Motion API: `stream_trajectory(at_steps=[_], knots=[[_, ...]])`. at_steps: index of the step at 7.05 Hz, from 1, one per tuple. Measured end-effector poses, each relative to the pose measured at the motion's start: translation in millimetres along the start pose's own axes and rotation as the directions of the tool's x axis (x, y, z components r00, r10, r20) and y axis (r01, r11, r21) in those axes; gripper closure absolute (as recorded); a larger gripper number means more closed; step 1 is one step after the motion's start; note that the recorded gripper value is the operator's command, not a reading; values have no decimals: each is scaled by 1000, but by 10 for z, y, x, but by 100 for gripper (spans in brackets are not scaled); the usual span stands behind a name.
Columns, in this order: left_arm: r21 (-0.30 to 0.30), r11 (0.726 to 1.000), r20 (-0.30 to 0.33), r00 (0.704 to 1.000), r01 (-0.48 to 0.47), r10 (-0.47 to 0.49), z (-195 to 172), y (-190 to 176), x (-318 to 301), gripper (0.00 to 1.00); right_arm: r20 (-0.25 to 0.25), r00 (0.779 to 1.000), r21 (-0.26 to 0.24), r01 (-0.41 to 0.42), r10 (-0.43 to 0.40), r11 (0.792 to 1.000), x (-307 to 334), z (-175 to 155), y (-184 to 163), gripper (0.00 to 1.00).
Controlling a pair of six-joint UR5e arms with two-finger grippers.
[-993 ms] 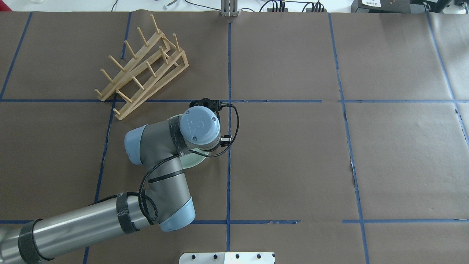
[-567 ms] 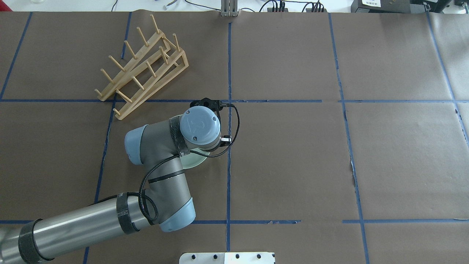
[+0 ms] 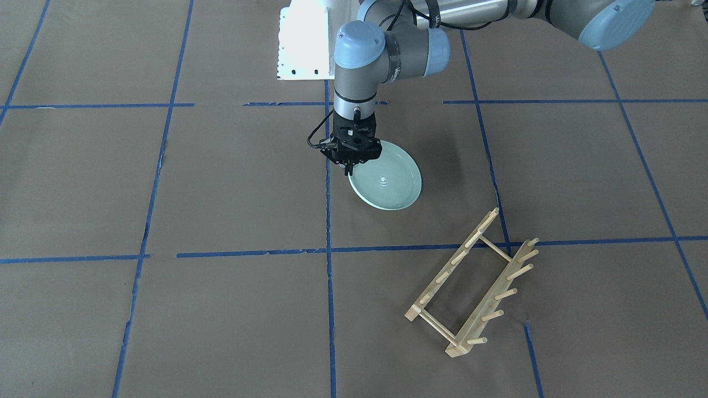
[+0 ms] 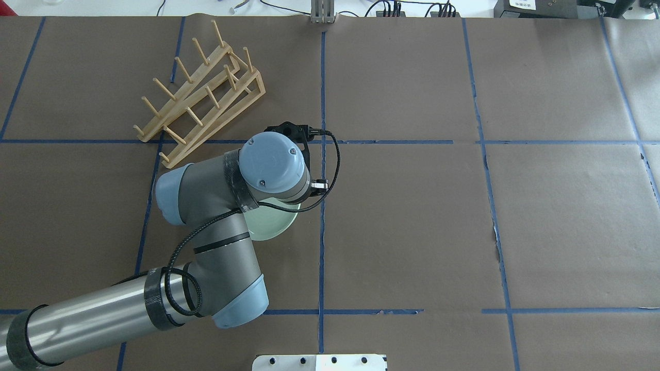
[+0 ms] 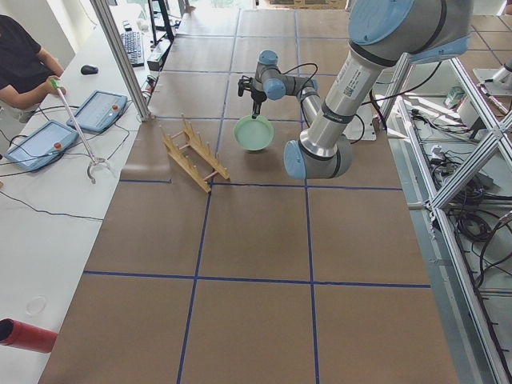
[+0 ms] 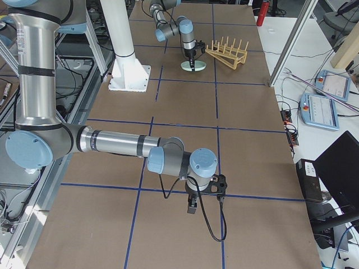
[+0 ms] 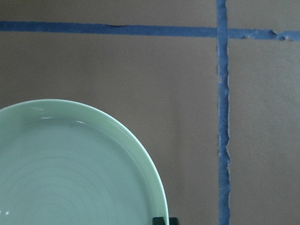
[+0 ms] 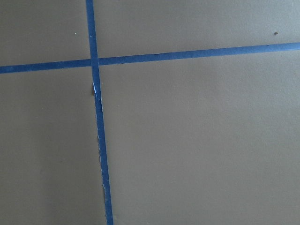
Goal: Place plate on rack
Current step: 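Lift the plate with the left gripper and carry it above the rack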
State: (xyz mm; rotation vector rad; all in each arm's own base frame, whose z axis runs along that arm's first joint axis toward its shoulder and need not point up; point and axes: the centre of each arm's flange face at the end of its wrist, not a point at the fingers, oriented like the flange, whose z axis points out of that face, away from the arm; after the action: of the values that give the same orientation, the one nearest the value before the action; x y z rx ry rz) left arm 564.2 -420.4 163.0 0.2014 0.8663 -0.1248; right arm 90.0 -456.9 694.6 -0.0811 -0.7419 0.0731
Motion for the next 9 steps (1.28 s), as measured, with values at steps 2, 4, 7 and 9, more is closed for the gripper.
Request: stream_trajectory(at_steps=[2, 4, 7, 9], knots=[[25, 998, -51, 997, 52, -51, -840, -454, -197, 100, 0, 1000, 0, 0, 0, 1000, 0, 0, 0, 0], [75, 996, -103, 994, 56, -48, -1580, -890, -486, 100, 0, 1000, 0, 0, 0, 1000, 0, 0, 0, 0], [188, 976, -264, 963, 108, -56, -2332, -1196, -826, 100, 0, 1000, 0, 1, -1, 1000, 0, 0, 0, 0], [257, 942, -429, 899, 217, -90, -2474, -1166, -1209, 100, 0, 1000, 0, 0, 0, 1000, 1, 1, 0, 0]])
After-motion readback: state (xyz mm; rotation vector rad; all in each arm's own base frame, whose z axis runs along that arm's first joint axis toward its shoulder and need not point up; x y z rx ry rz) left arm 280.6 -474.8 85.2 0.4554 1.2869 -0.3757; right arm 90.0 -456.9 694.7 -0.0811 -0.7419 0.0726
